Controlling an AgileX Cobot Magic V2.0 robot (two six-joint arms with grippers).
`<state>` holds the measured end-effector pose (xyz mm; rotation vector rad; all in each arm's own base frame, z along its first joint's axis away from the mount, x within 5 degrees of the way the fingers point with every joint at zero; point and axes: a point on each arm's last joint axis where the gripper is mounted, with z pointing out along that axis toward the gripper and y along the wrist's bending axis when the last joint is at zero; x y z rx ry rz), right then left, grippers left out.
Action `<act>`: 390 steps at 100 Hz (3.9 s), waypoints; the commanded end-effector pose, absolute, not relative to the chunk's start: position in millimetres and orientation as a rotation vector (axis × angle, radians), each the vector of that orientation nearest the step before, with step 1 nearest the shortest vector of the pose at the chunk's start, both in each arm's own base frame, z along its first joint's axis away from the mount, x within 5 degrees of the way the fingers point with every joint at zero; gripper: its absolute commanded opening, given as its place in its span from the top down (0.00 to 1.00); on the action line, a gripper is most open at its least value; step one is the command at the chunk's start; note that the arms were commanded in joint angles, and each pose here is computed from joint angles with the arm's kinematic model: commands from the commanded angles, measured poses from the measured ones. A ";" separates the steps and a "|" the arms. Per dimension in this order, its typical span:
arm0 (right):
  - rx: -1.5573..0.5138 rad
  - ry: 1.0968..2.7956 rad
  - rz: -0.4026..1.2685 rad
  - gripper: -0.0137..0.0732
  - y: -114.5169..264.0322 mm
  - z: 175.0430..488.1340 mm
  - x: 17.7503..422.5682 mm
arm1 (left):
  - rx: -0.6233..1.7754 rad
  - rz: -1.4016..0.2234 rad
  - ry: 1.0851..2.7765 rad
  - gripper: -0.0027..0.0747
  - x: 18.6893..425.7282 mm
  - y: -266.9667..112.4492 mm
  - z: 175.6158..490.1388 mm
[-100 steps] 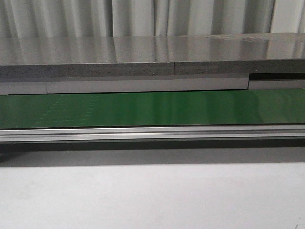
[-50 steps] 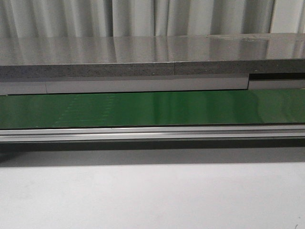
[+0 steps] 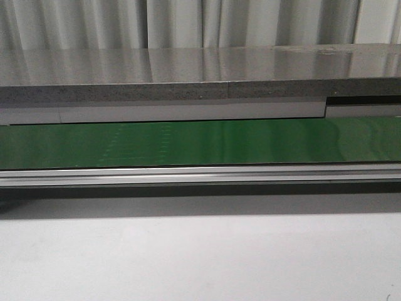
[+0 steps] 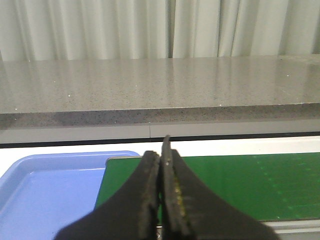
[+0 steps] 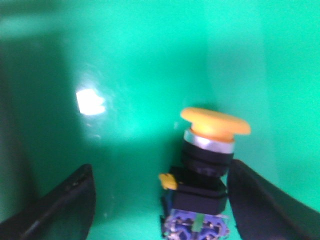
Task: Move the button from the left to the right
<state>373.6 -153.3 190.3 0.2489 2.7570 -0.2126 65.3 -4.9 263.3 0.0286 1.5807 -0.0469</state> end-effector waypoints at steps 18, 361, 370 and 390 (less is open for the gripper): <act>0.305 2.474 -0.158 0.20 -138.1 279.2 369.5 | 0.001 -0.042 1.495 0.99 64.9 -2.7 278.3; 0.000 1.574 -0.018 0.92 -0.3 200.7 54.9 | 0.001 -0.042 1.495 0.99 64.9 -2.7 278.3; 0.001 1.558 -0.020 0.92 -0.4 202.1 54.9 | 0.001 -0.042 1.495 0.99 64.9 -2.7 278.3; 0.003 1.535 -0.021 0.92 -0.6 204.3 54.8 | 0.001 -0.042 1.495 0.99 64.9 -2.7 278.3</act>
